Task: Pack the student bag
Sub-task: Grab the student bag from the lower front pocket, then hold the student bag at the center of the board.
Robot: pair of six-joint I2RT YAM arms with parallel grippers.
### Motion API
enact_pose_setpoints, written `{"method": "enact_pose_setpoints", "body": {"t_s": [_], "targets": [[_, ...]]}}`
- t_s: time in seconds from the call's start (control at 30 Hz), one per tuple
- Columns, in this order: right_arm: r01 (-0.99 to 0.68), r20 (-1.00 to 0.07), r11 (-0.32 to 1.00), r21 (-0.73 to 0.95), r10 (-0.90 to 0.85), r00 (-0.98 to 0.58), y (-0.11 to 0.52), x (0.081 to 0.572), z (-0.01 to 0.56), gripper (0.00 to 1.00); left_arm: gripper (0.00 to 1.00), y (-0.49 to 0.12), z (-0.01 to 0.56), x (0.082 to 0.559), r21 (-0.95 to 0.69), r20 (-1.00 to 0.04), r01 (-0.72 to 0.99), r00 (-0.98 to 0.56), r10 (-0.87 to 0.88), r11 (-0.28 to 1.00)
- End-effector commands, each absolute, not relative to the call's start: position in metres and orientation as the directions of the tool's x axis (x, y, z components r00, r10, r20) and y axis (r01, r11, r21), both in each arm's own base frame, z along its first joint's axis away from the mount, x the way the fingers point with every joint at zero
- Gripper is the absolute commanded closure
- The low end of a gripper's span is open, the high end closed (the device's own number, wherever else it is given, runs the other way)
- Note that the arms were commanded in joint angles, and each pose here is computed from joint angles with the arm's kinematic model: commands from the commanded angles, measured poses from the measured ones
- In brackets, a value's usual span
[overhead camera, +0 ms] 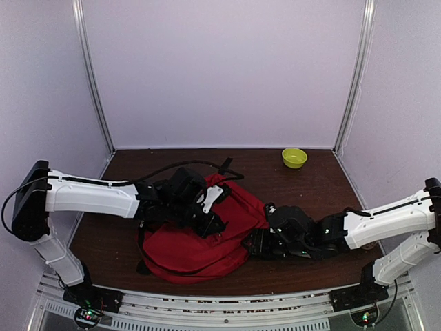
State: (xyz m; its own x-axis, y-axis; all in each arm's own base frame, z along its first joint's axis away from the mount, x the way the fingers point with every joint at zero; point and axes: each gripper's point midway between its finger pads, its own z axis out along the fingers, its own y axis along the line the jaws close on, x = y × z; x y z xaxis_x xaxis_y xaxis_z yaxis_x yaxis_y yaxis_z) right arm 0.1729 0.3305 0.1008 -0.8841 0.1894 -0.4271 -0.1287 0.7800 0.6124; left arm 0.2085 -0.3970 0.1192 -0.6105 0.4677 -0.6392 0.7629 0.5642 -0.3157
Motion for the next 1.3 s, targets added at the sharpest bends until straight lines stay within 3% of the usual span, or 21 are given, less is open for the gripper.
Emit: {"method": "enact_pose_setpoints", "body": {"t_s": [0.0, 0.33, 0.53, 0.97, 1.1, 1.27], "targets": [[-0.091, -0.4, 0.731, 0.676, 0.261, -0.879, 0.347, 0.179, 0.109, 0.39, 1.0, -0.415, 0.159, 0.208, -0.408, -0.722, 0.775, -0.597, 0.349, 0.483], [-0.043, -0.413, 0.693, 0.719, 0.377, -0.829, 0.35, 0.201, 0.123, 0.44, 1.0, -0.411, 0.165, 0.198, -0.456, -0.733, 0.771, -0.608, 0.305, 0.444], [0.049, -0.339, 0.626, 0.778, 0.485, -0.806, 0.346, 0.215, 0.117, 0.44, 1.0, -0.409, 0.168, 0.195, -0.476, -0.738, 0.768, -0.614, 0.28, 0.429], [0.06, -0.264, 0.573, 0.818, 0.465, -0.845, 0.387, 0.231, 0.1, 0.45, 1.0, -0.41, 0.173, 0.186, -0.509, -0.741, 0.773, -0.617, 0.266, 0.378], [0.058, -0.269, 0.58, 0.813, 0.461, -0.845, 0.391, 0.234, 0.098, 0.51, 1.0, -0.409, 0.169, 0.184, -0.519, -0.734, 0.769, -0.625, 0.265, 0.374], [0.064, -0.268, 0.585, 0.808, 0.462, -0.846, 0.39, 0.238, 0.092, 0.64, 1.0, -0.409, 0.17, 0.182, -0.525, -0.734, 0.768, -0.626, 0.261, 0.366]]}}
